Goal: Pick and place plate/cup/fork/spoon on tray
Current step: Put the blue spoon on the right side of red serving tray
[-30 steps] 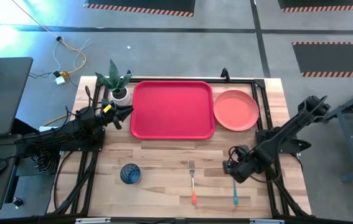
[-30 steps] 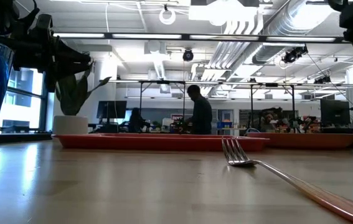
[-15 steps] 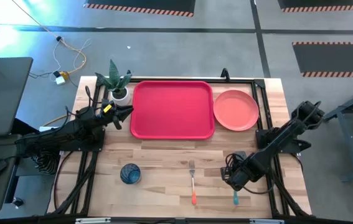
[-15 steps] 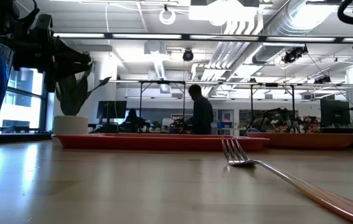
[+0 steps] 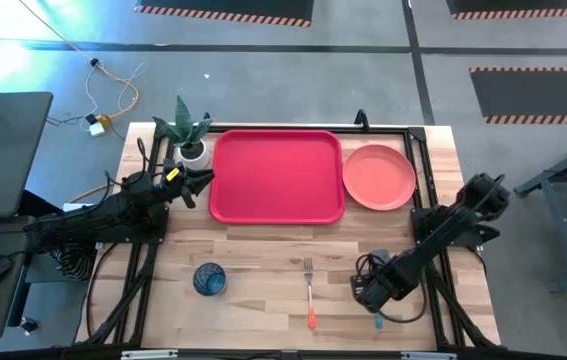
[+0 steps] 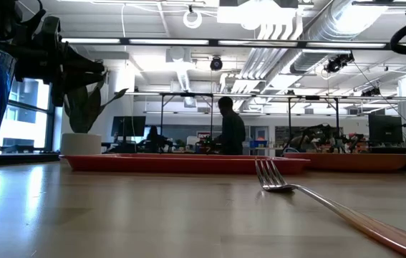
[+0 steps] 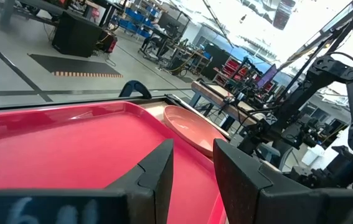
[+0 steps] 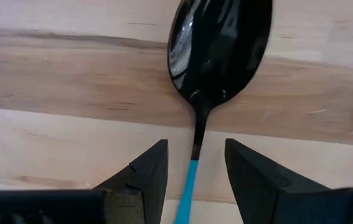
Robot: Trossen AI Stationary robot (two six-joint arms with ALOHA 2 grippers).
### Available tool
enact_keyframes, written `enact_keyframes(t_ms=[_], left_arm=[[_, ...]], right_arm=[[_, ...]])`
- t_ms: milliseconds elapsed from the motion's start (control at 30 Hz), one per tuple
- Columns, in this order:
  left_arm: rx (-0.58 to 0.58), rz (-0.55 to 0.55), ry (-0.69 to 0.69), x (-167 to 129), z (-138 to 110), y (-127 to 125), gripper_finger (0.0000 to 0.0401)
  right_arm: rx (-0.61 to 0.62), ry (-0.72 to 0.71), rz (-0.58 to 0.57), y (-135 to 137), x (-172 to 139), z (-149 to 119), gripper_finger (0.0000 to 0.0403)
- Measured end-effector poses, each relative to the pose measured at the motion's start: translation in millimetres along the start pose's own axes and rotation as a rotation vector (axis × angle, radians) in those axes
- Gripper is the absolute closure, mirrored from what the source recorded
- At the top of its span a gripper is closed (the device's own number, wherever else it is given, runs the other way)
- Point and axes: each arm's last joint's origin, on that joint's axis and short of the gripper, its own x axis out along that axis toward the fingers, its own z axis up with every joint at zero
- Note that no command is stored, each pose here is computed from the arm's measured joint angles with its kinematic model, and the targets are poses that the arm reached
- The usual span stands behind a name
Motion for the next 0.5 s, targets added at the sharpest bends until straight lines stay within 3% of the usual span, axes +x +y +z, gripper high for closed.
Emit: enact_keyframes(t_ms=[400,500], left_arm=[[0.000,0.001,0.002,0.0,-0.2,0.1,0.0298],[0.000,0.001,0.002,0.0,-0.2,0.1,0.0298]], right_arm=[[0.004,0.004,-0.006,3.6,7.8,-2.3,0.0254],[0.007,0.008,-0.010,3.5,7.9,-2.3,0.0270]])
